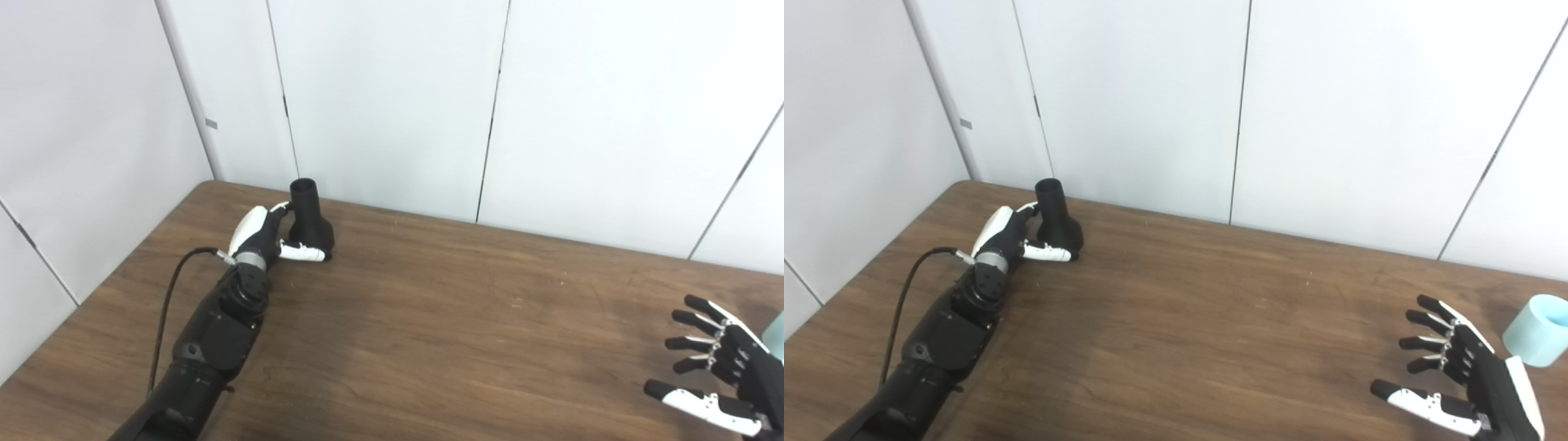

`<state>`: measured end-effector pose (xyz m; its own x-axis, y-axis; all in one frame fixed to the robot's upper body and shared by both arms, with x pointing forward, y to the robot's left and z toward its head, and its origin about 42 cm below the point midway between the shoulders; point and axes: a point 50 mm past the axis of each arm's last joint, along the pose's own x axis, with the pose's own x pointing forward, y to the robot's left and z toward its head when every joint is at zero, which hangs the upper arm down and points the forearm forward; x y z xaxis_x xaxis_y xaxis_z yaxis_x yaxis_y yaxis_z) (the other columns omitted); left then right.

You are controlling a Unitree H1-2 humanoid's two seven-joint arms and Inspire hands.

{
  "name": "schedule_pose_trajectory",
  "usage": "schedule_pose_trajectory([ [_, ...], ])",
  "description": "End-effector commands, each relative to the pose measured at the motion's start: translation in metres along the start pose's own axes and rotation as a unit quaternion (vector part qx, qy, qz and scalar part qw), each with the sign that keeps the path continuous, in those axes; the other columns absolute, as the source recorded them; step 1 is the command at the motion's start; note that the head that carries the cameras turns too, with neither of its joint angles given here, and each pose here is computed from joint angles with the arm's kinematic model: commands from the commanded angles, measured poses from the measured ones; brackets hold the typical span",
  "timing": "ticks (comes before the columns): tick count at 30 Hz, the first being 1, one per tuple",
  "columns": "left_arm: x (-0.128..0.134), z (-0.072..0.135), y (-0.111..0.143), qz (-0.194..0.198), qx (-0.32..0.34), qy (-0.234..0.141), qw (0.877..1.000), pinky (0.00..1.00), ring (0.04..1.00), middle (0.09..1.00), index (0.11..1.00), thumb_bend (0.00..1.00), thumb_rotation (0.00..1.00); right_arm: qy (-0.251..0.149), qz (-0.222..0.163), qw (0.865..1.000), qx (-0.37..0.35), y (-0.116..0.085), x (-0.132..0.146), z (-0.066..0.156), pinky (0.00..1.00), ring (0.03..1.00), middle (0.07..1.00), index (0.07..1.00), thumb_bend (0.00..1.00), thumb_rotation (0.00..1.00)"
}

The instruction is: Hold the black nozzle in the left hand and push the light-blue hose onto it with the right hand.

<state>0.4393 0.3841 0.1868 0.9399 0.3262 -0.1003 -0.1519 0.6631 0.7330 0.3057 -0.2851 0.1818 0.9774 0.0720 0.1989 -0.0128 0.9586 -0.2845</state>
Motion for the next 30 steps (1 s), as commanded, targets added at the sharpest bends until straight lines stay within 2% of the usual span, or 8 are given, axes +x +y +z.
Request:
schedule_pose_trajectory([
  [1, 0.008, 0.016, 0.014, 0.014, -0.001, -0.024, 1.0, 1.0, 1.0, 0.929, 0.847, 0.97, 0.19, -0.031, -0.004, 0.999, -0.008, -0.008, 0.004, 0.014, 0.48, 0.633, 0.779, 0.832, 0.71, 0.0],
  [5, 0.007, 0.013, 0.011, 0.01, -0.002, -0.018, 1.0, 1.0, 1.0, 0.914, 0.821, 0.97, 0.19, -0.033, -0.005, 0.999, -0.01, -0.009, 0.004, 0.015, 0.48, 0.63, 0.776, 0.832, 0.71, 0.0],
  [7, 0.007, 0.012, 0.009, 0.007, -0.005, -0.016, 1.0, 1.0, 0.932, 0.803, 0.765, 0.93, 0.16, -0.033, -0.005, 0.999, -0.011, -0.01, 0.004, 0.015, 0.48, 0.627, 0.774, 0.831, 0.71, 0.0],
  [10, 0.006, 0.011, 0.006, 0.003, -0.013, -0.013, 1.0, 1.0, 0.921, 0.784, 0.756, 0.92, 0.15, -0.033, -0.005, 0.999, -0.012, -0.01, 0.003, 0.015, 0.48, 0.626, 0.774, 0.831, 0.71, 0.0],
  [12, 0.004, 0.01, 0.0, -0.001, -0.023, -0.007, 1.0, 1.0, 0.77, 0.643, 0.57, 0.67, 0.08, -0.033, -0.005, 0.999, -0.011, -0.01, 0.002, 0.015, 0.48, 0.628, 0.775, 0.832, 0.71, 0.0],
  [15, 0.004, 0.009, -0.005, -0.002, -0.018, -0.003, 1.0, 1.0, 0.733, 0.608, 0.502, 0.54, 0.06, -0.032, -0.005, 0.999, -0.012, -0.011, 0.002, 0.015, 0.48, 0.628, 0.775, 0.832, 0.7, 0.0],
  [17, 0.005, 0.007, -0.011, -0.004, -0.002, 0.001, 1.0, 1.0, 0.672, 0.525, 0.476, 0.53, 0.01, -0.032, -0.005, 0.999, -0.012, -0.011, 0.002, 0.015, 0.49, 0.632, 0.778, 0.835, 0.7, 0.01],
  [30, -0.002, -0.004, -0.036, -0.019, 0.044, -0.015, 0.999, 1.0, 0.686, 0.509, 0.47, 0.52, 0.0, -0.03, -0.004, 0.999, -0.011, -0.015, 0.001, 0.018, 0.51, 0.634, 0.777, 0.834, 0.68, 0.04],
])
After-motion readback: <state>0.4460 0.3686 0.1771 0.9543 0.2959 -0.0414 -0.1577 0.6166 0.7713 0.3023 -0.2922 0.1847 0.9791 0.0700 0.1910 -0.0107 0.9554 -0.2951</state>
